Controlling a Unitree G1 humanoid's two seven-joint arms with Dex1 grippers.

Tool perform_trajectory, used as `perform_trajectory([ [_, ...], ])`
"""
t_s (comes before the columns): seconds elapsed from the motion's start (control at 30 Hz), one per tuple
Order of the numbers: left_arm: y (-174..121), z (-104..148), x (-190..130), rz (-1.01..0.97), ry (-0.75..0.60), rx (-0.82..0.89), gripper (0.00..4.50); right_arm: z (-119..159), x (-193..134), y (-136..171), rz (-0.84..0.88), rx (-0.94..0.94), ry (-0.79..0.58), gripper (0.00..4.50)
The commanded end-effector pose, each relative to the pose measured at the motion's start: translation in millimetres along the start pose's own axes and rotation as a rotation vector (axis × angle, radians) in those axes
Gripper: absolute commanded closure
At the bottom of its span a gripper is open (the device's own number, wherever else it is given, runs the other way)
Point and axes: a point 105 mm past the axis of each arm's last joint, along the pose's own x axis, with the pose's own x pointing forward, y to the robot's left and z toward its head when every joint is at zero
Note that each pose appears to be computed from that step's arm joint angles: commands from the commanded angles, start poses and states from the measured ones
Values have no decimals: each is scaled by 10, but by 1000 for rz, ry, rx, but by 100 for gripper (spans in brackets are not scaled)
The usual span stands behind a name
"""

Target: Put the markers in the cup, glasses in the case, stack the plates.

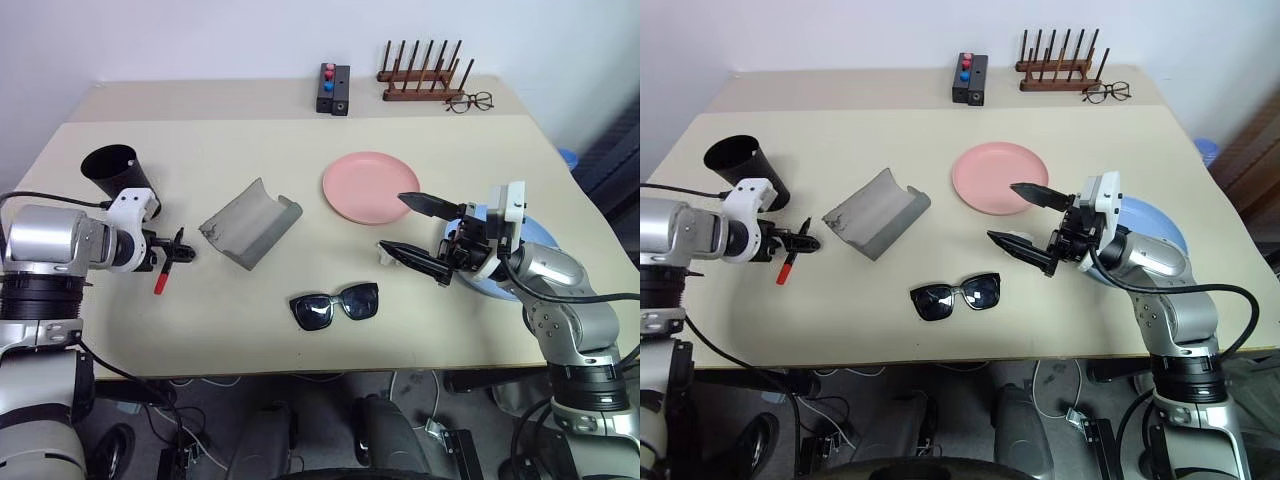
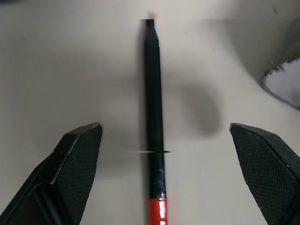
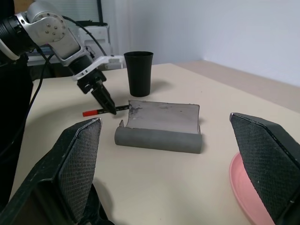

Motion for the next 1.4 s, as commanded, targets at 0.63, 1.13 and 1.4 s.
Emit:
perform_trajectory([
  [0.63, 421, 47, -528, 22, -41, 287, 448, 60, 1, 28, 9, -35, -14, 0],
  [1.13, 296, 37, -517, -83, -175, 602, 448, 73, 24, 7, 21, -44, -8, 0],
  [1.4, 466, 423, -739, 11, -376, 642, 448, 51, 30, 26, 25, -35, -6, 0],
])
